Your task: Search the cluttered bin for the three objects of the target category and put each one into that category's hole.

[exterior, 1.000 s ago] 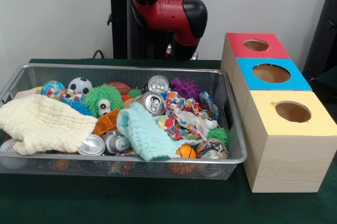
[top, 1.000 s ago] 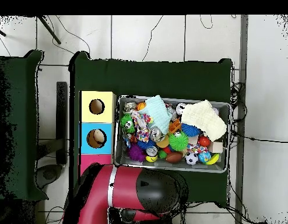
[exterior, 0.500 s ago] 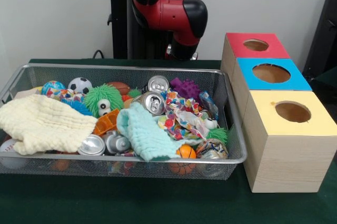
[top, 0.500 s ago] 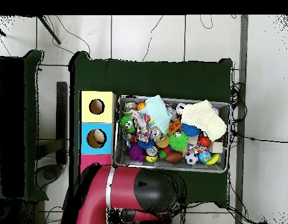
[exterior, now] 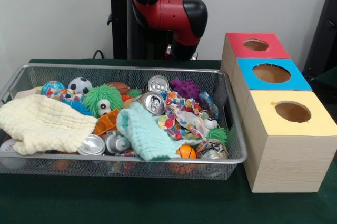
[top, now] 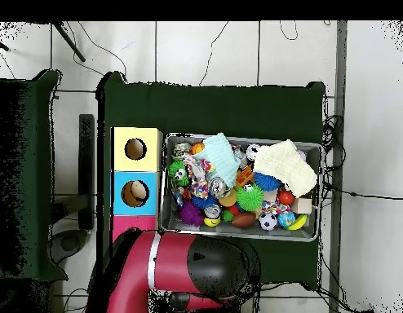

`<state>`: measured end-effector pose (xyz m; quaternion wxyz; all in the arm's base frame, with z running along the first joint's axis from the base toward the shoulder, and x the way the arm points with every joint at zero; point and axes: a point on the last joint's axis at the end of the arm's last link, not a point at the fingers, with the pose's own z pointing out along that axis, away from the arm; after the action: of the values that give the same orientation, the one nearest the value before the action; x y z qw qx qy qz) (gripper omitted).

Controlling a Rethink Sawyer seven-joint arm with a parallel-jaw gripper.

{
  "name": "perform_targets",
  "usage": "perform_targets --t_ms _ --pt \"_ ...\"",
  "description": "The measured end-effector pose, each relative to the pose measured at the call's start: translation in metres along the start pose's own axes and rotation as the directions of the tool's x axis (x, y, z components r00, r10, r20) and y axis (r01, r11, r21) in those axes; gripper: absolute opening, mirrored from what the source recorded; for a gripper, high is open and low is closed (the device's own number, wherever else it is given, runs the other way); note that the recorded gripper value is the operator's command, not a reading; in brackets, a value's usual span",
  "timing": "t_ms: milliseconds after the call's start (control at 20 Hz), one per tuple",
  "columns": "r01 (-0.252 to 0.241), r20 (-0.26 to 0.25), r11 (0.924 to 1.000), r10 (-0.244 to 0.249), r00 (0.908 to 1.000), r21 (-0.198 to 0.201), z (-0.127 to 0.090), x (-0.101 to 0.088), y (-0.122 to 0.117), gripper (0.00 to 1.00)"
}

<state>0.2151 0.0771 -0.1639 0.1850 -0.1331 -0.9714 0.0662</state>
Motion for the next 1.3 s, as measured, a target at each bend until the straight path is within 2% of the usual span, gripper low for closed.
perform_targets --t_ms 900,1300 --pt "0.001 0.003 1.0000 -0.001 1.0000 0.000 0.0001 0.0001 0.0000 1.00" --pt "0.011 0.019 0.9996 -0.012 0.9998 0.026 0.0001 0.0001 0.0001 1.00"
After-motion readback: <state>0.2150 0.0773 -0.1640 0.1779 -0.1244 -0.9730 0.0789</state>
